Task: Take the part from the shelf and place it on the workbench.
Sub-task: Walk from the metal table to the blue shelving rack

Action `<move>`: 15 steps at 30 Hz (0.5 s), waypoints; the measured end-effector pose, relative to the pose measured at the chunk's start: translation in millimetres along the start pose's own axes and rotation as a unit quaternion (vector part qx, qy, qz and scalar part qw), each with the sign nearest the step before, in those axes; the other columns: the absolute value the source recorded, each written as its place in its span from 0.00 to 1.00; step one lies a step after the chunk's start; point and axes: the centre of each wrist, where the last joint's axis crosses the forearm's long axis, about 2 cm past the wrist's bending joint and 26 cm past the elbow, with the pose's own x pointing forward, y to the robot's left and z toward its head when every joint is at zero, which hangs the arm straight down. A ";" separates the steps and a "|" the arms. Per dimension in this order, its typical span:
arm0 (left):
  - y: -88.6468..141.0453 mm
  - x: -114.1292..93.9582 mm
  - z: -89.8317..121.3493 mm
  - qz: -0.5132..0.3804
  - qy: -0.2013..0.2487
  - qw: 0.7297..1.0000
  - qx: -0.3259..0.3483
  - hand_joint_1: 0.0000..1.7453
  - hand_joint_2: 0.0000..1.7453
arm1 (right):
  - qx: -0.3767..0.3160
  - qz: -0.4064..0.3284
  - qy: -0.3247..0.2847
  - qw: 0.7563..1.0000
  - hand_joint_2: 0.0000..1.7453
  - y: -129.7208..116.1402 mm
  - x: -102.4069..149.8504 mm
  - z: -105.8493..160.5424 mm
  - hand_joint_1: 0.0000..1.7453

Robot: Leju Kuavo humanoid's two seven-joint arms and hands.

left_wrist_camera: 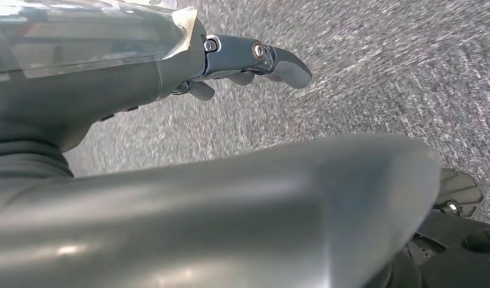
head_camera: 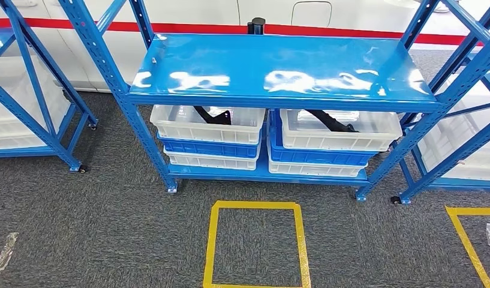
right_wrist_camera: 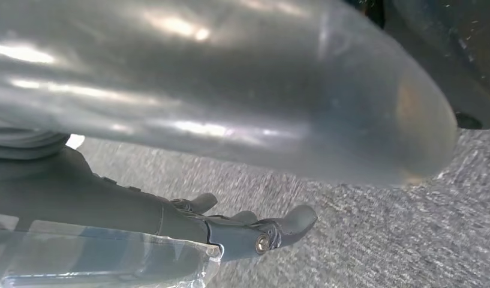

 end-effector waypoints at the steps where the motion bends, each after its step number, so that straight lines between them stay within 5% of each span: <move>1: 0.8 -1.3 0.2 0.007 0.002 1.000 0.000 0.00 0.00 | 0.002 -0.006 -0.002 1.000 0.00 0.5 -1.2 0.0 0.00; 15: 7.2 -16.8 3.2 0.098 0.026 0.995 -0.007 0.00 0.00 | 0.025 -0.094 -0.031 0.995 0.00 2.6 -19.2 0.5 0.00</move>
